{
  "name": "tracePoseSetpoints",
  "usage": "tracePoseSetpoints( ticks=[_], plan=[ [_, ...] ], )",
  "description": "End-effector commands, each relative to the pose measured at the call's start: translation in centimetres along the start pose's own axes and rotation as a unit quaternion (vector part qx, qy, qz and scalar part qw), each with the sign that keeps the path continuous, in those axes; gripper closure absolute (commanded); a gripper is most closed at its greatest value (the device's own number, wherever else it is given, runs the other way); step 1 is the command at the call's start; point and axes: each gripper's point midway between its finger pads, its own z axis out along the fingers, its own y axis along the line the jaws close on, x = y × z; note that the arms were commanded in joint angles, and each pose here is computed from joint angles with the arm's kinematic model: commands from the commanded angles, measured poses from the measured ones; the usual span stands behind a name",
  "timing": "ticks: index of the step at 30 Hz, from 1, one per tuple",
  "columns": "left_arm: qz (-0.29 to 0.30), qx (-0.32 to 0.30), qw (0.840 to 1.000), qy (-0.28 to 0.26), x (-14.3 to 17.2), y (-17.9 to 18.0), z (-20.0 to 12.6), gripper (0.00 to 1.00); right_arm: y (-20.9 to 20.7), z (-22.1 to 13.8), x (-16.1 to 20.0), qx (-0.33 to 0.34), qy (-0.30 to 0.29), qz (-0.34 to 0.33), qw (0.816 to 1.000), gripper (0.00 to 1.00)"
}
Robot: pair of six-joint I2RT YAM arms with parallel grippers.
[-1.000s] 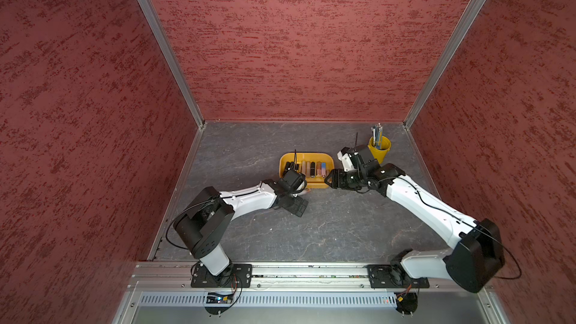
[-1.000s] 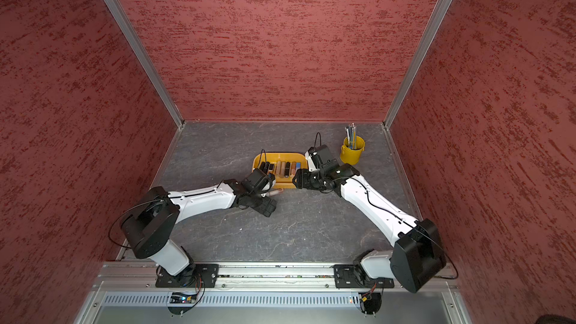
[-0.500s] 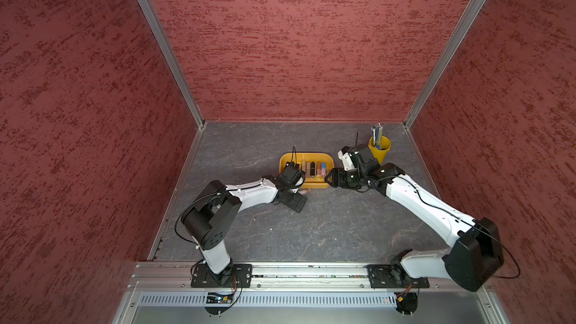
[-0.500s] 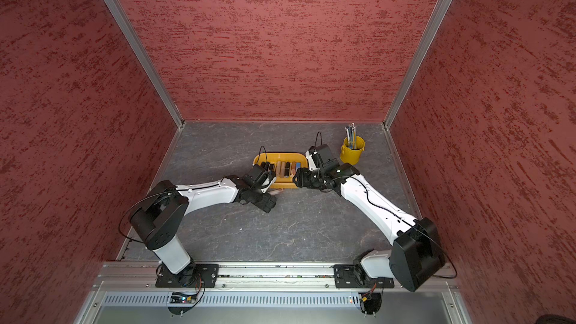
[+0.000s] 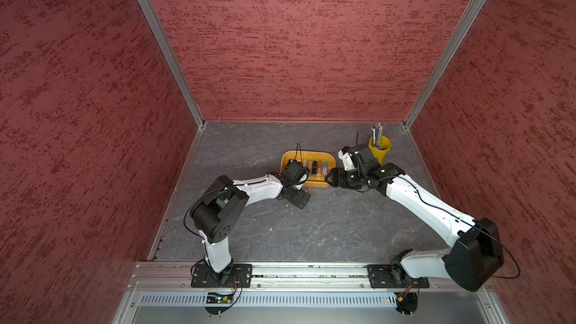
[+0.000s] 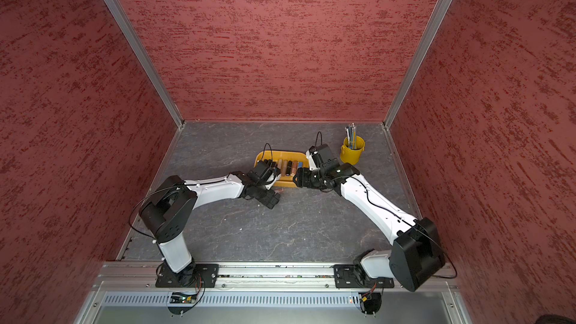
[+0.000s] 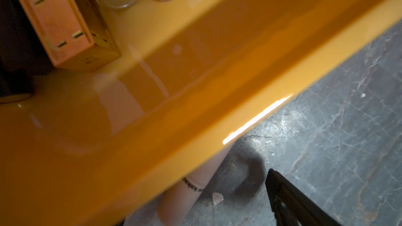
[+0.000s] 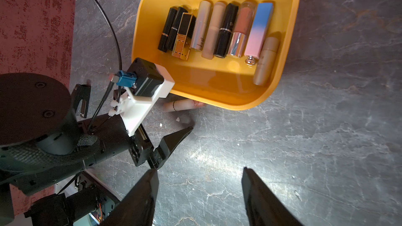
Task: Put the lipstick into the storage box
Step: Adjust the storage box at the center of the board, then pick up the lipstick at the center of the board.
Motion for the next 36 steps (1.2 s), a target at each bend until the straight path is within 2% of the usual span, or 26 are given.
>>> tracePoseSetpoints(
  ticks=[1,10,17,21,30,36],
  plan=[
    [0.019,0.003,1.000,0.001,-0.4,-0.2,0.7,0.00,-0.1,-0.3,-0.5,-0.002,-0.013,0.003,1.000,0.35],
    [0.030,0.000,0.999,0.021,0.5,-1.3,0.8,0.01,-0.1,-0.6,-0.6,-0.004,-0.017,0.004,1.000,0.35],
    [0.020,0.007,0.999,0.031,1.8,-2.3,0.5,0.13,0.0,-0.4,-0.4,-0.010,-0.015,0.007,1.000,0.35],
    [0.012,0.005,0.999,0.045,2.2,-2.2,0.7,0.26,0.1,-0.5,-0.4,-0.012,-0.017,0.006,1.000,0.35],
    [0.004,-0.020,0.998,0.064,2.6,-1.2,0.9,0.32,-0.2,-0.5,-0.2,-0.010,-0.018,0.006,1.000,0.35],
    [0.007,-0.037,0.995,0.097,4.1,-0.6,1.5,0.38,-0.2,-0.7,-0.4,-0.011,-0.021,0.006,1.000,0.34]
  ],
)
